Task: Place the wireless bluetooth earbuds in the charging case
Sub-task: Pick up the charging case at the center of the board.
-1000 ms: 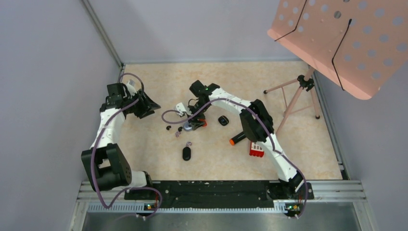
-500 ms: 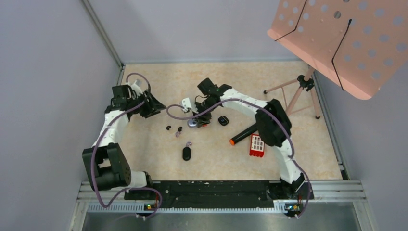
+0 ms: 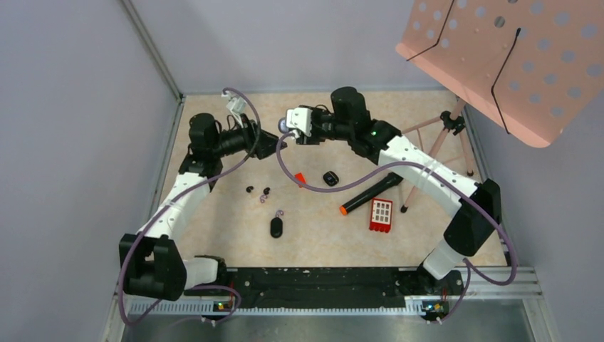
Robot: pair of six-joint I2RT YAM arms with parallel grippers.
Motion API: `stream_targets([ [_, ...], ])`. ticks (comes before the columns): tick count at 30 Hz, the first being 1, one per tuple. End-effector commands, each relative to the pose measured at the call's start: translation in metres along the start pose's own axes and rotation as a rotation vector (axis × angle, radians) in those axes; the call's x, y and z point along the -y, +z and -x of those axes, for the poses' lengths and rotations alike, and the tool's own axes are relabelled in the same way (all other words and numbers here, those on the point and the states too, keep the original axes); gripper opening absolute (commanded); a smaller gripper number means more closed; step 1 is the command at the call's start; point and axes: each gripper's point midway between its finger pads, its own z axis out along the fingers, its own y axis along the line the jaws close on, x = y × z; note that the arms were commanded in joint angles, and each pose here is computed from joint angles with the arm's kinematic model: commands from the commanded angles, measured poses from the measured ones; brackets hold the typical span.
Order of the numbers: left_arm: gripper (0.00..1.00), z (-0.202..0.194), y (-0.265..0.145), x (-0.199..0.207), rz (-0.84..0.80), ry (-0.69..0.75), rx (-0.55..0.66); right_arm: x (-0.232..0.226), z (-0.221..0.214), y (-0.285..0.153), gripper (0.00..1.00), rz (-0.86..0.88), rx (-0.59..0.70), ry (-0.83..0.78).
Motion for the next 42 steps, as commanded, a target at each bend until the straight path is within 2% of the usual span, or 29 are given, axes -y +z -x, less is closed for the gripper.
stream_targets([
  [1, 0.67, 0.019, 0.012, 0.044, -0.183, 0.128, 0.016, 0.008, 0.000, -0.004, 0.26, -0.082, -0.025, -0.058],
  [9, 0.62, 0.025, 0.029, 0.047, -0.196, 0.095, 0.017, 0.010, 0.011, -0.013, 0.26, -0.109, 0.003, -0.091],
  [10, 0.62, 0.033, 0.023, 0.058, -0.203, 0.121, 0.040, 0.009, 0.013, -0.015, 0.26, -0.112, 0.012, -0.096],
  [12, 0.62, 0.027, 0.032, 0.042, -0.180, 0.069, 0.021, 0.008, 0.018, -0.018, 0.26, -0.120, 0.029, -0.103],
  [22, 0.62, 0.029, 0.040, 0.030, -0.145, 0.012, 0.033, 0.001, 0.024, -0.022, 0.25, -0.101, 0.057, -0.100],
  [30, 0.49, 0.029, 0.040, 0.035, -0.187, 0.026, 0.029, -0.004, 0.021, -0.020, 0.25, -0.078, 0.048, -0.101],
  [39, 0.53, 0.029, 0.040, 0.040, -0.222, 0.019, 0.024, -0.008, 0.018, -0.015, 0.25, -0.059, 0.043, -0.097],
  [40, 0.52, 0.029, 0.040, 0.040, -0.223, 0.019, 0.024, -0.008, 0.017, -0.014, 0.25, -0.058, 0.042, -0.098],
  [42, 0.42, 0.029, 0.041, 0.040, -0.229, 0.021, 0.023, -0.009, 0.018, -0.014, 0.26, -0.054, 0.043, -0.100],
])
